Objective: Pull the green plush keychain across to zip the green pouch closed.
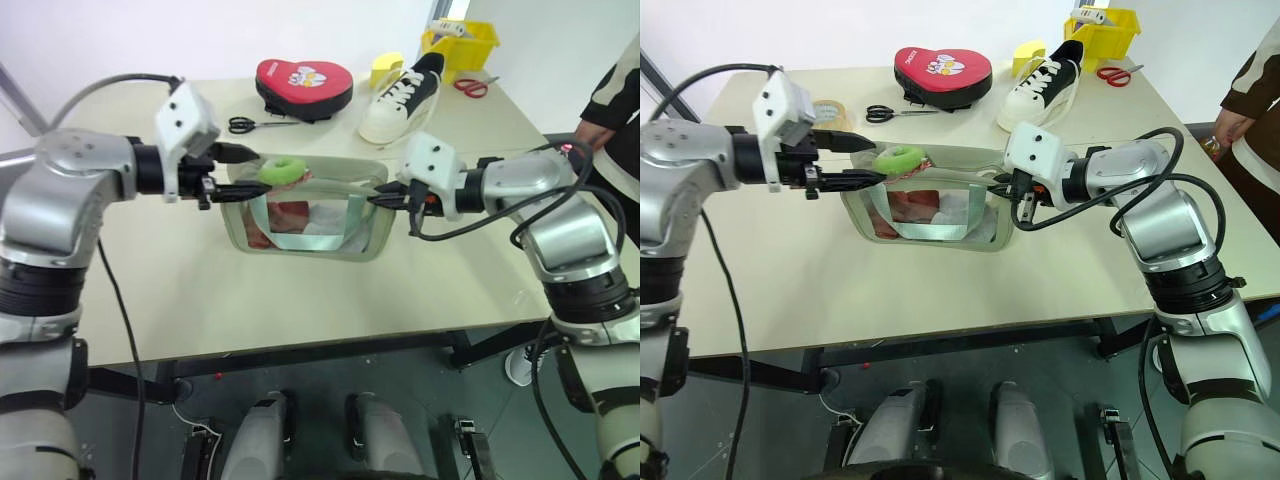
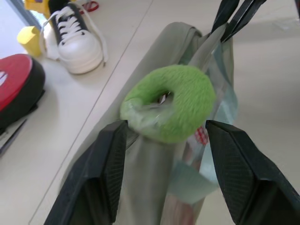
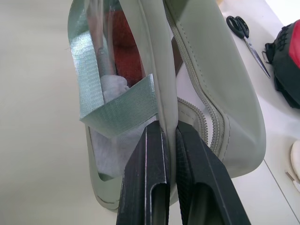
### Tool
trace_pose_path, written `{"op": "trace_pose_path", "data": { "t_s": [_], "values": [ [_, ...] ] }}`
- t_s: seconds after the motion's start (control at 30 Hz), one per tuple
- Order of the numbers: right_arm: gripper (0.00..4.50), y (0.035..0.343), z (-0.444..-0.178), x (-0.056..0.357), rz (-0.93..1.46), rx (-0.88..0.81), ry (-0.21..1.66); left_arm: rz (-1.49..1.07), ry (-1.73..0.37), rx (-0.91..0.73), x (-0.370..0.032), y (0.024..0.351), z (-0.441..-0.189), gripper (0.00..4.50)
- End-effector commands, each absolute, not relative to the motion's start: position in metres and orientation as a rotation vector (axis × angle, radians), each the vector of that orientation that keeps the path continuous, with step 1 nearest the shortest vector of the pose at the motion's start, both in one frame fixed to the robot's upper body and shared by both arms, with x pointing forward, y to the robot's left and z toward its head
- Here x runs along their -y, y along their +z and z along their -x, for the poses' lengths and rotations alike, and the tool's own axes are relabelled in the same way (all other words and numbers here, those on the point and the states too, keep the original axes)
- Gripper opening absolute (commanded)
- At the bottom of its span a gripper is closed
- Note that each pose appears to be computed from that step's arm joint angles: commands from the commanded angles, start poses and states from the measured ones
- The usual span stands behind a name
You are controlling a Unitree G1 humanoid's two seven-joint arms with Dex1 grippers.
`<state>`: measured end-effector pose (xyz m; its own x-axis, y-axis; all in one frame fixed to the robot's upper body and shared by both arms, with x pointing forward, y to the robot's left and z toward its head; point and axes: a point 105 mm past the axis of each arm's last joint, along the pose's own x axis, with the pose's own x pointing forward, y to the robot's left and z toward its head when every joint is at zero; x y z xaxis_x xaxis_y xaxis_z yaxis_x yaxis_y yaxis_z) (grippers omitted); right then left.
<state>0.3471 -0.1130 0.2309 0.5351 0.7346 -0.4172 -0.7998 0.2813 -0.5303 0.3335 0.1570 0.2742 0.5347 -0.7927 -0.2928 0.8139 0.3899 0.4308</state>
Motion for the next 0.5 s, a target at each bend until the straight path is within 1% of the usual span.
{"op": "trace_pose_path", "data": {
  "t_s": [0.03,0.1,0.2,0.27,0.3,0.37,0.43,0.47,0.5],
  "values": [
    [0.00,0.236,-0.345,0.107,0.784,-0.069,1.049,-0.606,-0.943,-0.043,-0.181,0.279,-0.329,2.95],
    [0.00,0.236,-0.344,0.107,0.784,-0.069,1.050,-0.600,-0.927,-0.077,-0.188,0.268,-0.328,2.95],
    [0.00,0.236,-0.344,0.107,0.784,-0.069,1.053,-0.627,-0.930,-0.118,-0.187,0.246,-0.328,2.95],
    [0.00,0.236,-0.344,0.106,0.785,-0.069,1.056,-0.663,-0.912,-0.124,-0.187,0.237,-0.332,2.95],
    [0.00,0.236,-0.343,0.105,0.789,-0.071,1.061,-0.640,-0.896,-0.110,-0.183,0.231,-0.338,2.95],
    [0.00,0.236,-0.343,0.104,0.794,-0.074,1.067,-0.603,-0.880,-0.089,-0.177,0.226,-0.345,2.95],
    [0.00,0.236,-0.343,0.105,0.795,-0.075,1.067,-0.585,-0.884,-0.081,-0.176,0.226,-0.345,2.95],
    [0.00,0.237,-0.343,0.105,0.795,-0.075,1.067,-0.580,-0.890,-0.080,-0.176,0.226,-0.344,2.44],
    [0.00,0.237,-0.344,0.105,0.795,-0.075,1.066,-0.581,-0.894,-0.082,-0.177,0.226,-0.343,2.06]
  ]
}}
